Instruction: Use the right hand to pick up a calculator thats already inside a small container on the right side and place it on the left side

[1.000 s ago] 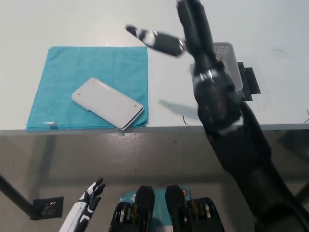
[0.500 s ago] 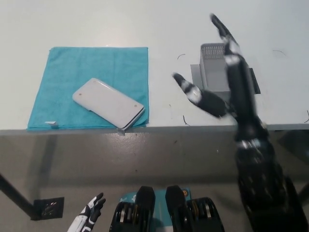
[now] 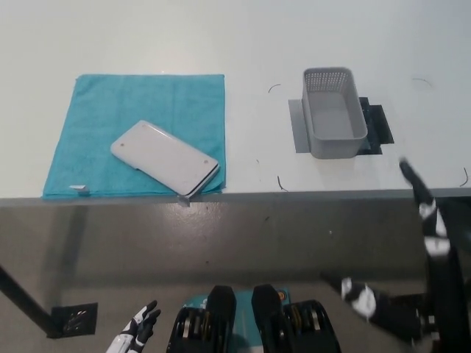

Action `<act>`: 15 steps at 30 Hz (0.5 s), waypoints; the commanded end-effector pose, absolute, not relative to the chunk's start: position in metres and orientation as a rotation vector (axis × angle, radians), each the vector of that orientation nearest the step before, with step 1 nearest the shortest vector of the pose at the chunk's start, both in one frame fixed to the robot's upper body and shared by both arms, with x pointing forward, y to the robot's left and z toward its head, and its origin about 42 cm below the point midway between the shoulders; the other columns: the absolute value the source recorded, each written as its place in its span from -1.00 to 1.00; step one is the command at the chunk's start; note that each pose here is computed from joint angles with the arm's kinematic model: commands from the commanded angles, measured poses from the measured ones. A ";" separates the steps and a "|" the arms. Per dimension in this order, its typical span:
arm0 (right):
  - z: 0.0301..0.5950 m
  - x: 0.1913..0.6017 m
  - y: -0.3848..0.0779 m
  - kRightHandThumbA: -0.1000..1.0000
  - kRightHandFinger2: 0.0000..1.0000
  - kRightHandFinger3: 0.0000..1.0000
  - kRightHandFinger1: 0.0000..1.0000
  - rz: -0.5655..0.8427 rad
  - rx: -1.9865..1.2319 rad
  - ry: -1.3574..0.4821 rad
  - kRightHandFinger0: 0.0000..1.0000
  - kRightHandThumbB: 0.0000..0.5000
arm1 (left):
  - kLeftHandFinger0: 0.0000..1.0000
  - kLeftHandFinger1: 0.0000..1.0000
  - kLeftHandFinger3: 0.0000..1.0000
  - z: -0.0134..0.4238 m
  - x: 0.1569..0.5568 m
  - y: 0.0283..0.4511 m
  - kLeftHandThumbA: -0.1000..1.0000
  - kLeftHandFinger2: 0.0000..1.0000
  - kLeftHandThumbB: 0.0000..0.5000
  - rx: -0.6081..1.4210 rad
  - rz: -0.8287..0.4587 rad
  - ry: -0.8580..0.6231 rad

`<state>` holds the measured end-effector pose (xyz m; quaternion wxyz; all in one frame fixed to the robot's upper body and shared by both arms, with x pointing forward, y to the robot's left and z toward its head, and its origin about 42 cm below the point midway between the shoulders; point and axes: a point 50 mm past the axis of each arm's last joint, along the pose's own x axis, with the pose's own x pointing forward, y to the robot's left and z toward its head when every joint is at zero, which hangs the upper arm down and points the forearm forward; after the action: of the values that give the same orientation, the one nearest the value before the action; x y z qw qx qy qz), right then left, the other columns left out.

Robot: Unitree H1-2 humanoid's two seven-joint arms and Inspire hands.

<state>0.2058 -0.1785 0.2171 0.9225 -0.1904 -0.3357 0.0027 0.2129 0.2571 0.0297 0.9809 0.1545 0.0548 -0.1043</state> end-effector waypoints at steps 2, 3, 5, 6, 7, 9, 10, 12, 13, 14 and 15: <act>0.167 0.191 -0.184 1.00 1.00 1.00 1.00 0.004 -0.343 -0.712 1.00 0.29 | 1.00 1.00 1.00 0.037 0.209 0.258 1.00 1.00 -0.96 0.308 -0.200 0.034; 0.159 0.193 -0.185 1.00 1.00 1.00 1.00 0.000 -0.345 -0.682 1.00 0.23 | 1.00 1.00 1.00 0.037 0.209 0.258 1.00 1.00 -0.95 0.307 -0.198 0.036; 0.125 0.201 -0.191 1.00 1.00 1.00 1.00 -0.009 -0.362 -0.571 1.00 0.11 | 1.00 1.00 1.00 0.037 0.208 0.260 1.00 1.00 -0.95 0.308 -0.191 0.035; 0.113 0.204 -0.194 1.00 1.00 1.00 1.00 -0.017 -0.376 -0.534 1.00 0.16 | 1.00 1.00 1.00 0.037 0.208 0.261 1.00 1.00 -0.93 0.313 -0.189 0.032; 0.103 0.207 -0.196 1.00 1.00 1.00 1.00 -0.024 -0.384 -0.502 1.00 0.17 | 1.00 1.00 1.00 0.036 0.208 0.261 1.00 1.00 -0.93 0.321 -0.186 0.027; 0.082 0.214 -0.200 1.00 1.00 1.00 1.00 -0.040 -0.419 -0.451 1.00 0.19 | 1.00 1.00 1.00 0.037 0.209 0.262 1.00 1.00 -0.92 0.319 -0.179 0.022; 0.078 0.216 -0.201 1.00 1.00 1.00 1.00 -0.041 -0.415 -0.434 1.00 0.23 | 1.00 1.00 1.00 0.037 0.209 0.261 1.00 1.00 -0.91 0.316 -0.178 0.023; 0.063 0.221 -0.204 1.00 1.00 1.00 1.00 -0.042 -0.425 -0.387 1.00 0.19 | 1.00 1.00 1.00 0.036 0.210 0.261 1.00 1.00 -0.91 0.312 -0.176 0.022; 0.054 0.224 -0.204 1.00 1.00 1.00 1.00 -0.034 -0.414 -0.342 1.00 0.27 | 1.00 1.00 1.00 0.036 0.210 0.261 1.00 1.00 -0.89 0.311 -0.176 0.021; 0.049 0.226 -0.205 1.00 1.00 1.00 1.00 -0.032 -0.413 -0.316 1.00 0.28 | 1.00 1.00 1.00 0.037 0.210 0.261 1.00 1.00 -0.88 0.309 -0.176 0.021; 0.042 0.231 -0.205 1.00 1.00 1.00 1.00 -0.025 -0.418 -0.295 1.00 0.28 | 1.00 1.00 1.00 0.038 0.211 0.261 1.00 1.00 -0.91 0.309 -0.174 0.019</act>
<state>0.2171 -0.2013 0.0491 0.9613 -0.2455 -0.1230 0.0221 0.2093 0.2581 0.0296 0.9821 0.1530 0.0454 -0.1004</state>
